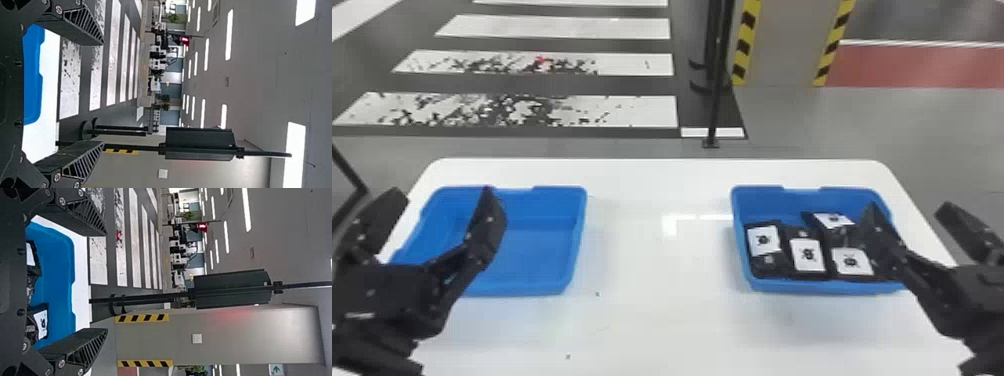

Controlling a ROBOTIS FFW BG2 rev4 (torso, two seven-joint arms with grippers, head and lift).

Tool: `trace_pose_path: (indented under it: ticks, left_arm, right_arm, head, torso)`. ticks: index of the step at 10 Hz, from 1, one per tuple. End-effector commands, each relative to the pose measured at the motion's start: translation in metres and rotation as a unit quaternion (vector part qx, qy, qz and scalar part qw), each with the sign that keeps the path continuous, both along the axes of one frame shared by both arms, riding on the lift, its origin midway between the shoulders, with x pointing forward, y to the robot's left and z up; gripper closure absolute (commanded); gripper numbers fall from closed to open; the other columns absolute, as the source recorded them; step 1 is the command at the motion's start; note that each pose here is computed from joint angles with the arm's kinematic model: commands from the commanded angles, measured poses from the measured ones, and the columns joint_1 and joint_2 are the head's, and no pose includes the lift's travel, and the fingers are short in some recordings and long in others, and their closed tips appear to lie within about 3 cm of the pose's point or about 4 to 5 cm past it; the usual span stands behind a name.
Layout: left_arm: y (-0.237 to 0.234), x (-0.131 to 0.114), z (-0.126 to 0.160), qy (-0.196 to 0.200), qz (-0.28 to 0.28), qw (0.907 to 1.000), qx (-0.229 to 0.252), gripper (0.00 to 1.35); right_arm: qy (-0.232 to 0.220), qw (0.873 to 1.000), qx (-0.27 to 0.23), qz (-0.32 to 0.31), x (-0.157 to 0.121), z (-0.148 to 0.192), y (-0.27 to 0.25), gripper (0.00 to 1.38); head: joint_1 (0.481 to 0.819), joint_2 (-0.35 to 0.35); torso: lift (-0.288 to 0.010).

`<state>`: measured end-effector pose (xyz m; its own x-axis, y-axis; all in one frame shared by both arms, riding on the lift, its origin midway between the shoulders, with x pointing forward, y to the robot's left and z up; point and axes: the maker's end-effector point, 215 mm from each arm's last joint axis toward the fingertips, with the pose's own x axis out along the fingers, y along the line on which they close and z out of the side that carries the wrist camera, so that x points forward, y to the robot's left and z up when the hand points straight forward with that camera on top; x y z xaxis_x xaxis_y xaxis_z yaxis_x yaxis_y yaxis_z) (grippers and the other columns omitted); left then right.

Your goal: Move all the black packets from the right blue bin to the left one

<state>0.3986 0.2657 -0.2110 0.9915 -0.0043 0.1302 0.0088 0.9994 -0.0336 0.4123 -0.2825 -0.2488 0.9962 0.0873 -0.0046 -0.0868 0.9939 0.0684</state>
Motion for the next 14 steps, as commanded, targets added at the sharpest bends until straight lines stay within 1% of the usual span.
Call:
trace_pose_path:
  ticks: [1, 8, 9, 11, 13, 14]
  left_arm:
    - [0.0, 0.0, 0.002, -0.004, -0.001, 1.0, -0.001, 0.14]
    - [-0.002, 0.0, 0.002, -0.008, -0.004, 0.9999, -0.005, 0.14]
    - [-0.002, 0.0, 0.003, -0.009, -0.005, 0.9999, -0.005, 0.14]
    - [-0.004, 0.002, 0.003, -0.01, -0.007, 0.9999, -0.003, 0.14]
    - [-0.005, 0.002, 0.002, -0.009, -0.007, 0.9999, -0.003, 0.14]
    - [-0.005, 0.002, 0.002, -0.01, -0.008, 0.9999, -0.004, 0.14]
  right_arm:
    - [0.001, 1.0, 0.0, 0.0, 0.0, -0.001, 0.0, 0.17]
    - [-0.013, 1.0, 0.002, 0.001, 0.003, 0.004, 0.0, 0.17]
    - [-0.016, 1.0, 0.005, 0.003, 0.008, 0.005, 0.002, 0.17]
    - [-0.026, 0.999, 0.017, 0.018, 0.03, 0.006, 0.016, 0.17]
    - [-0.004, 0.999, 0.016, 0.032, 0.054, -0.01, 0.028, 0.16]
    - [0.009, 0.999, 0.004, 0.032, 0.066, -0.019, 0.027, 0.17]
  head:
    - [0.695, -0.024]
    - [0.695, -0.025]
    - [0.695, -0.025]
    - [0.695, -0.02]
    - [0.695, -0.009]
    - [0.695, 0.001]
  torso:
    - [-0.14]
    - [-0.14]
    - [-0.14]
    - [-0.14]
    - [-0.14]
    - [-0.14]
